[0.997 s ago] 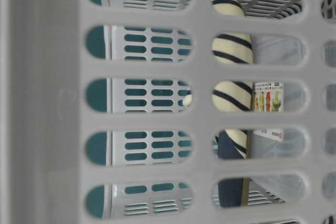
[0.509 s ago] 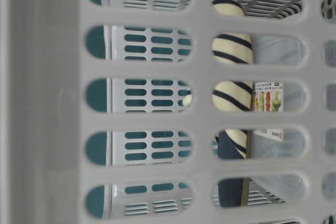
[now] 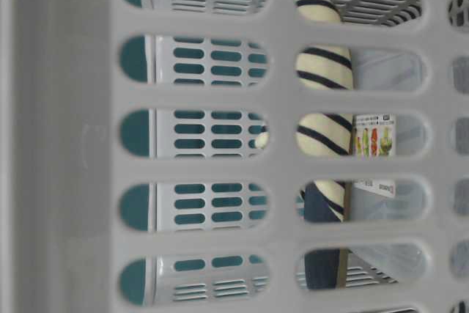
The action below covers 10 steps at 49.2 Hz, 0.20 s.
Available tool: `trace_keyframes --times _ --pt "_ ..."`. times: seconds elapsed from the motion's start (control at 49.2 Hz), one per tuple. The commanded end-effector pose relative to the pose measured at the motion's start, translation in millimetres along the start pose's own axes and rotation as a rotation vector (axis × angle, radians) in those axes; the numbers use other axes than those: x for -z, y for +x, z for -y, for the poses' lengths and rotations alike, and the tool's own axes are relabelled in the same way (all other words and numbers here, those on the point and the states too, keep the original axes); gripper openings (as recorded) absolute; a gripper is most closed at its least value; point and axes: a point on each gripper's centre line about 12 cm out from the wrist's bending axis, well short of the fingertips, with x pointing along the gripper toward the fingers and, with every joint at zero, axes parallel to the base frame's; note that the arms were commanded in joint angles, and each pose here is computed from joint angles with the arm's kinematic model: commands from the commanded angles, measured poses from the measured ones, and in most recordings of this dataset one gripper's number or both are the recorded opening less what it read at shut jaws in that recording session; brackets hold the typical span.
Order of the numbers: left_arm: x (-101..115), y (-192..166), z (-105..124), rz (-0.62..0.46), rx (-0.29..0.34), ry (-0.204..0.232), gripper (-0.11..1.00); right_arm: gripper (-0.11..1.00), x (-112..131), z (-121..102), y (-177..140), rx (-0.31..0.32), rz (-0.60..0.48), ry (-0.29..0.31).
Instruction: Pick up the yellow cloth from the shopping basket with the left arm.
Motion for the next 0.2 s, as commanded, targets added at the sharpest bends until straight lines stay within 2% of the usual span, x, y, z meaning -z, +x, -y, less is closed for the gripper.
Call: trace_keyframes --times 0.0,0.183 --pt "-4.2 -14.9 -0.8 0.052 0.000 -0.001 0.18 0.77 -2.4 -0.8 1.2 -0.003 0.004 0.003" --pt "-5.1 -14.9 -1.4 0.060 -0.001 -0.003 0.18 0.76 -2.4 -0.8 1.2 -0.003 0.004 0.005"
